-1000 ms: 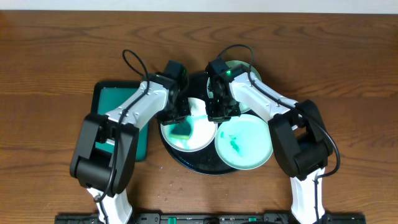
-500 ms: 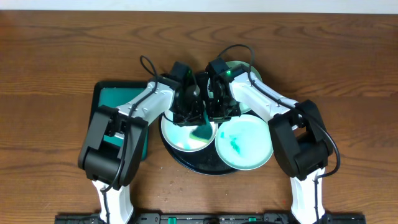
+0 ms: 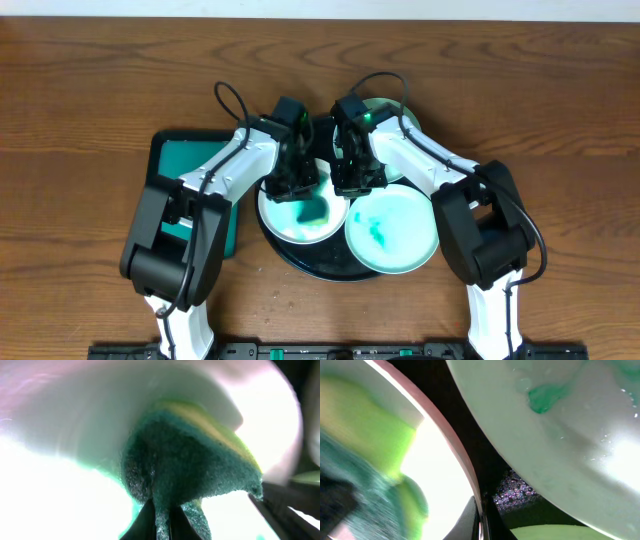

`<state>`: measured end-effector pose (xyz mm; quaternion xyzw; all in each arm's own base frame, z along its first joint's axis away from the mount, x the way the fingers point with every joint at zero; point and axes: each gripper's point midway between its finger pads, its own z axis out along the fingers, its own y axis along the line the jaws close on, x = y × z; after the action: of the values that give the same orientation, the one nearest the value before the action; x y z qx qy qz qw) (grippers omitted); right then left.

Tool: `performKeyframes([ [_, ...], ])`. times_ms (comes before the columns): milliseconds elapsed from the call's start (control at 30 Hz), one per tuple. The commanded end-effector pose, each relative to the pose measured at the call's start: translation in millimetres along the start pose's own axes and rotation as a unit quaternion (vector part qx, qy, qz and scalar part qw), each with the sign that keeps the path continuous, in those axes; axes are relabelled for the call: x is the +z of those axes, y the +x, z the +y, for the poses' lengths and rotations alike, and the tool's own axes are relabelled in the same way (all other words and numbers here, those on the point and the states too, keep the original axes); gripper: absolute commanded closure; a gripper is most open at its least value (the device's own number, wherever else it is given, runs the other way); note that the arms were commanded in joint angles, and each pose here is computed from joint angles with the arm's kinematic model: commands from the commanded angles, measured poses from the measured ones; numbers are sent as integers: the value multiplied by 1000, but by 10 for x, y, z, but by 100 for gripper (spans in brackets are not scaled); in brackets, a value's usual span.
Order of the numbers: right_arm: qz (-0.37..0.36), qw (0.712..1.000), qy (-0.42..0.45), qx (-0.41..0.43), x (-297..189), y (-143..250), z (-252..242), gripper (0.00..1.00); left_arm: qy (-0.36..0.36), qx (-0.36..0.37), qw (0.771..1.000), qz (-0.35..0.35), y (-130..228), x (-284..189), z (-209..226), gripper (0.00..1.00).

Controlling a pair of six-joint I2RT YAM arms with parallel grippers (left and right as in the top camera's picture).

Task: Clean dirty plates on tray and stack at the side
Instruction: 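Scrub the white plate with the sponge while right gripper holds it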

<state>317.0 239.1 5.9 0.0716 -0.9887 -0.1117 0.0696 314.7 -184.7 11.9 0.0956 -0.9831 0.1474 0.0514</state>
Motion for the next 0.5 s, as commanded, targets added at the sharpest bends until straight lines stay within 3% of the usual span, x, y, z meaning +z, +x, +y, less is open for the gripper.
performKeyframes([
  [0, 17, 1000, -1, -6, 68, 73, 28, 99, -270, -56, 957, -85, -271, -90, 1180, 93],
  [300, 17, 1000, -1, -6, 68, 71, 26, 99, -362, -70, 920, -131, -350, -350, 1452, 93],
  [467, 17, 1000, -1, -6, 68, 72, 26, 99, -378, -66, 912, -146, -409, -445, 1463, 93],
])
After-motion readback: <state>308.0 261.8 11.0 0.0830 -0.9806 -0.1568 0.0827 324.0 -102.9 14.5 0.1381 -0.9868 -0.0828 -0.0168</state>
